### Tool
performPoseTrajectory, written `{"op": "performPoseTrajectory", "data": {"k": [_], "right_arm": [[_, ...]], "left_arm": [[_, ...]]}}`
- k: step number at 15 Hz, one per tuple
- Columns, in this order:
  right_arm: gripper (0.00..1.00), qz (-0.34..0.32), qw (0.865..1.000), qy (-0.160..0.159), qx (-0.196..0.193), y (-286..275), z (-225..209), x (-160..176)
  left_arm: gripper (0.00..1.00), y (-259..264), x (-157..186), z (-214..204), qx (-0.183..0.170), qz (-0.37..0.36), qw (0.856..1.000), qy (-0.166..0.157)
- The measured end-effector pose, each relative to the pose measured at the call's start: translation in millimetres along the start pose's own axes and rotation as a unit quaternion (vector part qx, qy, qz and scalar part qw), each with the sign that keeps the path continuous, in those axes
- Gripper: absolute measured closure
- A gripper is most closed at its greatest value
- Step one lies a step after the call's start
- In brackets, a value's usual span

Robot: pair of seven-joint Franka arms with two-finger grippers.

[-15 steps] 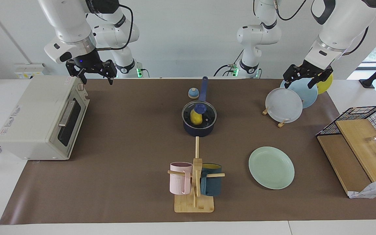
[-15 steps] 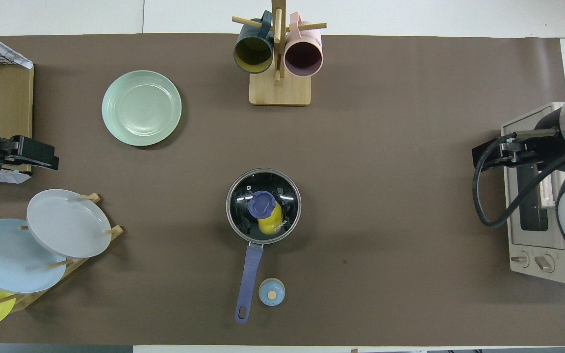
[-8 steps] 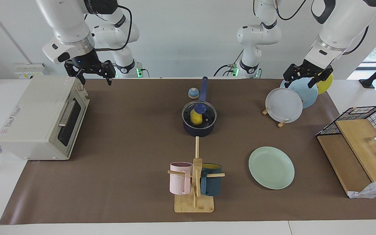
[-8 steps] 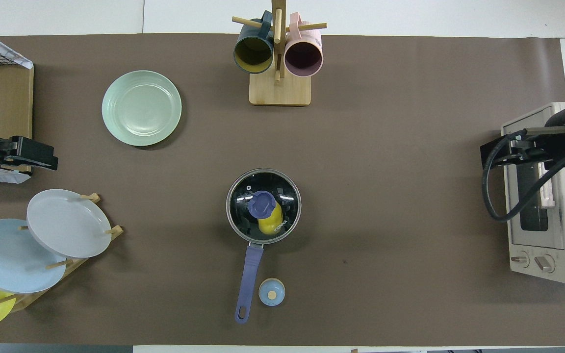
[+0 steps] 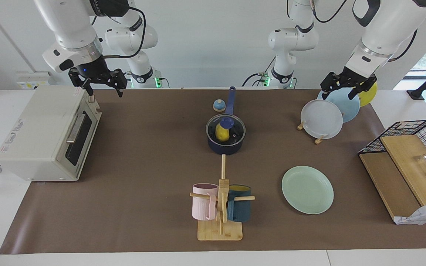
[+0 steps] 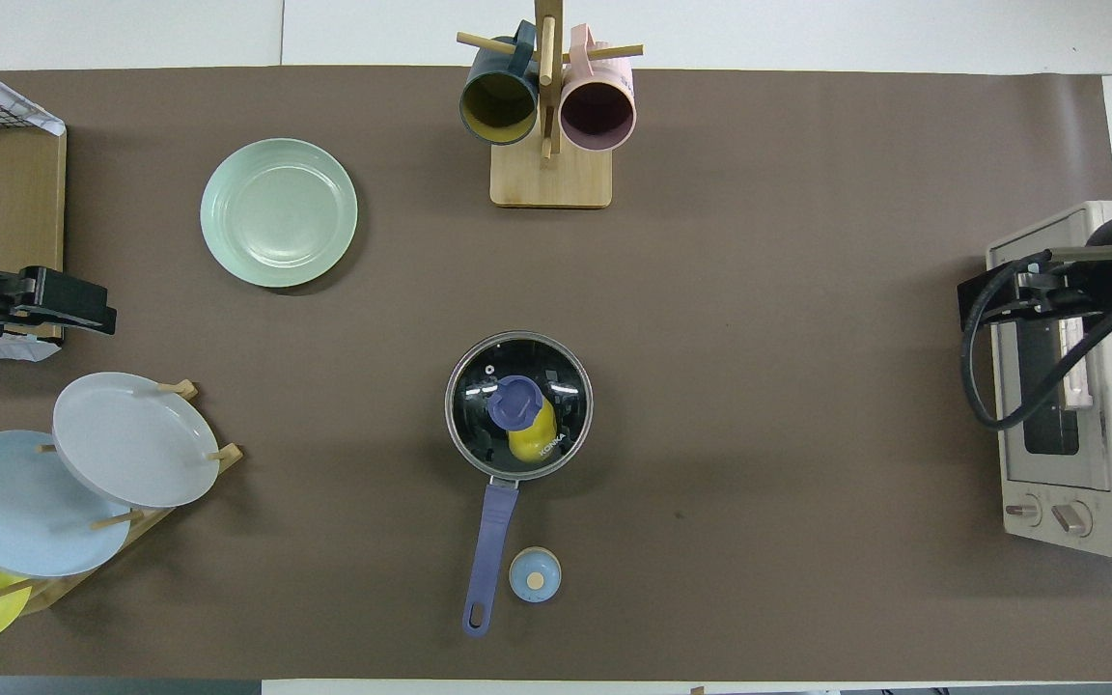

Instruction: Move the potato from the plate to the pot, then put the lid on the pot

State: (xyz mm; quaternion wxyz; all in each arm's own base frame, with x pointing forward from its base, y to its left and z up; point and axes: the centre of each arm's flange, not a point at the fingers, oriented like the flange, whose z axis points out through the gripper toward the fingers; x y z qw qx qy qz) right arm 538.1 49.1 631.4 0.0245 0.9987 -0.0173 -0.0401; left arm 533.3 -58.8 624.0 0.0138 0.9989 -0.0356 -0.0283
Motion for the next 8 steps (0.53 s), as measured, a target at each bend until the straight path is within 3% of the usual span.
{"op": "performPoseTrajectory", "data": {"k": [8], "right_arm": [[0.0,-0.002,1.0,-0.001,0.008,-3.2,-0.1,-0.4]], "left_arm": [[0.0,0.6,0.0,0.0,0.0,0.0,1.0,0.0]]}}
